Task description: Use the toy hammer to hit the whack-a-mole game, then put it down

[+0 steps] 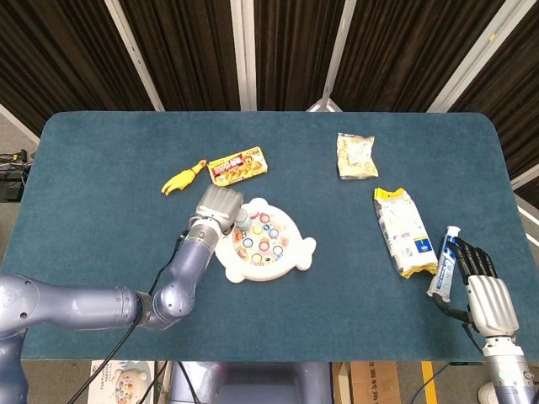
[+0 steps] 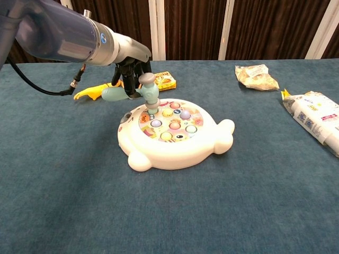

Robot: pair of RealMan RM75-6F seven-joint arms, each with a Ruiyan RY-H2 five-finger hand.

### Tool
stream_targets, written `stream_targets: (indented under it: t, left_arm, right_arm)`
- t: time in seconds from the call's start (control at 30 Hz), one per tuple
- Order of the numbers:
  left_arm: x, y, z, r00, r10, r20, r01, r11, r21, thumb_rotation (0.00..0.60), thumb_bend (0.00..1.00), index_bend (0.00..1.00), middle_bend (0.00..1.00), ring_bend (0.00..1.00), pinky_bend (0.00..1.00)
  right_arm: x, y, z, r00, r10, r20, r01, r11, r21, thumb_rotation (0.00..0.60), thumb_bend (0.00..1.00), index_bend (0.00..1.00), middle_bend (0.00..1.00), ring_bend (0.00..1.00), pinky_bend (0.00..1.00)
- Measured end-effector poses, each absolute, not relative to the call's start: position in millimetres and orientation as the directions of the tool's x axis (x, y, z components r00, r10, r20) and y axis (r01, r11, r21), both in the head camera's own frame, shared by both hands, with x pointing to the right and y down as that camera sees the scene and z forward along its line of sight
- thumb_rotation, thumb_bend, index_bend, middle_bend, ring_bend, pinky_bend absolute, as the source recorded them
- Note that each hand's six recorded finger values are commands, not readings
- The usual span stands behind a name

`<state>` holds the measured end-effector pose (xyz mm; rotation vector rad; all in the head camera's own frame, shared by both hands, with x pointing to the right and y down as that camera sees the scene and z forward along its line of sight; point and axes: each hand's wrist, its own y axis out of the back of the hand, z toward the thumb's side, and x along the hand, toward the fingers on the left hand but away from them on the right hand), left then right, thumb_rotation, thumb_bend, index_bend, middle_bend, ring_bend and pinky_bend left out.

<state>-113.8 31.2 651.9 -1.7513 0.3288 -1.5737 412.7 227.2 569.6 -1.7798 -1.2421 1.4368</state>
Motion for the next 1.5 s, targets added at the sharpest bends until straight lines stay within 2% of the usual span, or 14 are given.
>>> stream_targets:
  t: [0.77,1.2,1.5]
  left_arm:
    - [-120,40,669,0.201,-0.621,0.758,0.318,-0.69,-0.65,0.6,0.81,0.62,0.51,0.37,0.52]
    - [-112,30,652,0.227,-0.645,0.729,0.261,-0.681,-0.684,0.6,0.81,0.62,0.51,0.37,0.52]
    - [-99,31,648,0.245,-0.629,0.738,0.266,-0.688,-0.675,0.6,0.82,0.62,0.51,0.37,0.52]
  right_arm:
    - [414,227,570,0.008,0.889,-0.458,0.326,-0.436,-0.839,0.6,0.29,0.0,0.0,0.0,0.0]
    - [413,228,569,0.013,0.889,-0.458,0.33,-0.436,-0.837,0.6,0.29,0.0,0.0,0.0,0.0]
    - [414,227,569,0.012,0.888,-0.459,0.333,-0.437,-0.836,0.6,0.29,0.0,0.0,0.0,0.0]
